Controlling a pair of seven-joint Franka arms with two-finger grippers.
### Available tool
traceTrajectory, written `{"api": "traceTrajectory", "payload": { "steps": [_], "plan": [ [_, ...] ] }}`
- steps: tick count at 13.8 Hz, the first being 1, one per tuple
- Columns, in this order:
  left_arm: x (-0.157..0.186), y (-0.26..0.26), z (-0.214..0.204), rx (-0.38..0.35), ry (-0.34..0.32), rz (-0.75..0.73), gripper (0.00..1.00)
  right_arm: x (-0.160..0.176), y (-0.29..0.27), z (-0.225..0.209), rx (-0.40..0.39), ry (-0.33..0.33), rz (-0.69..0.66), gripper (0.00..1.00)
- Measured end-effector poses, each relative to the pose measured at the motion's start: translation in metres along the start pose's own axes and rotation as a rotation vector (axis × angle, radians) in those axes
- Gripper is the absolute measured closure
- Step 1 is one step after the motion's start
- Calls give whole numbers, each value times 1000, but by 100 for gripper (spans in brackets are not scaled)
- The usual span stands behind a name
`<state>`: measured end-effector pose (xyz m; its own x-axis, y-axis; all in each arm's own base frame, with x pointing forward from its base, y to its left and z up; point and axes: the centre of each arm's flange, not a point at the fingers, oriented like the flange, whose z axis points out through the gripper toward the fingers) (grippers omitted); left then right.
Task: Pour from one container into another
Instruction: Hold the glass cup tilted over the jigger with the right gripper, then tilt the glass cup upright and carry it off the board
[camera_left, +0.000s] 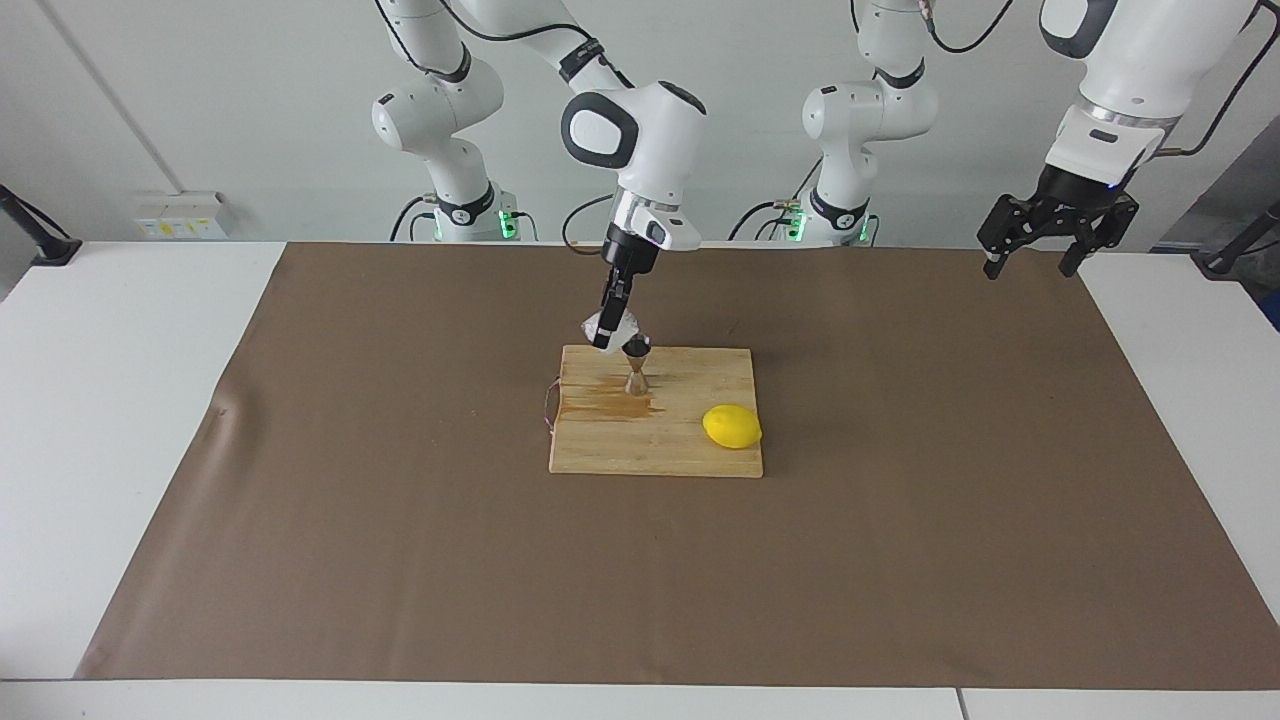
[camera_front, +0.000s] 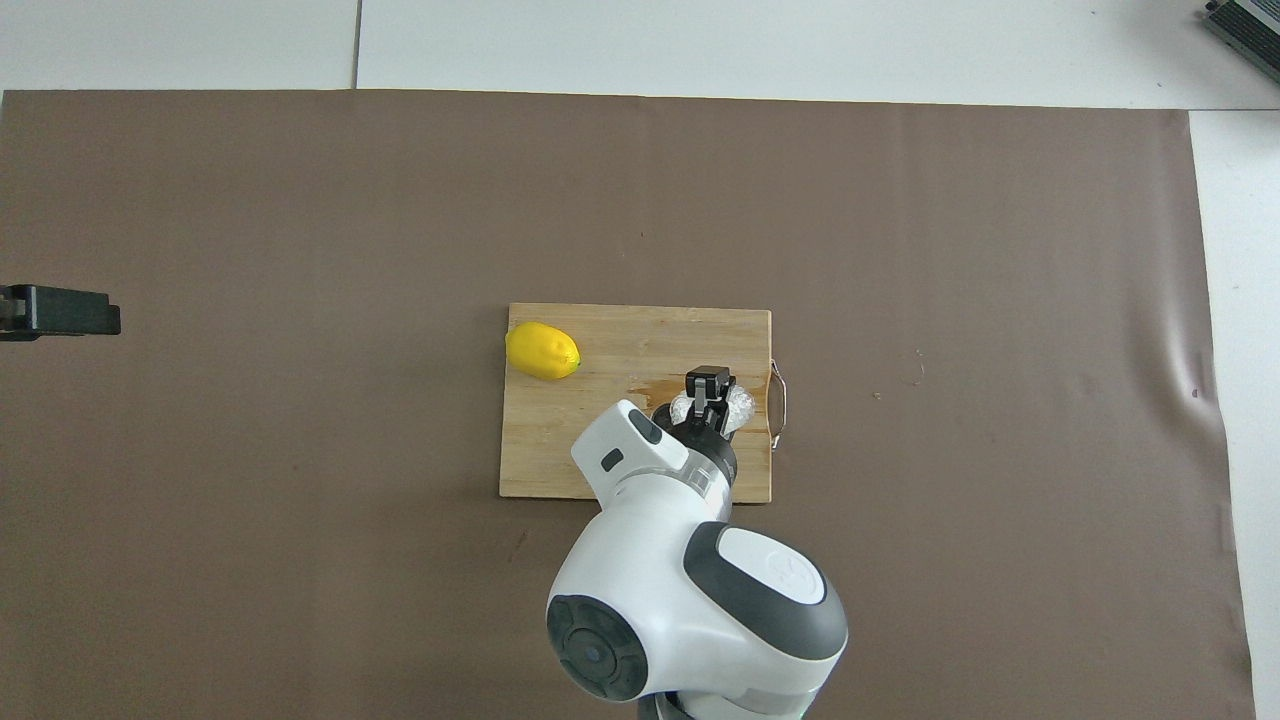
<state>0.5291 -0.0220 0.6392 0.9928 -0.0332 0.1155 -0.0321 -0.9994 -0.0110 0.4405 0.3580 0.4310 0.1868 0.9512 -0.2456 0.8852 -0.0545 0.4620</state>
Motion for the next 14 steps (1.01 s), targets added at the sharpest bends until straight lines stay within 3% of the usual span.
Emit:
{"api": "traceTrajectory", "payload": {
  "steps": [5,9,14],
  "plan": [
    [24,2,6,-8,-98,12,0,-21,17,0,92,40,31,49],
    [31,10,7,-12,-101,28,0,-54,42,6,168,82,39,49],
    [32,17,5,-15,-93,51,0,-115,83,44,294,205,72,49]
  ]
}}
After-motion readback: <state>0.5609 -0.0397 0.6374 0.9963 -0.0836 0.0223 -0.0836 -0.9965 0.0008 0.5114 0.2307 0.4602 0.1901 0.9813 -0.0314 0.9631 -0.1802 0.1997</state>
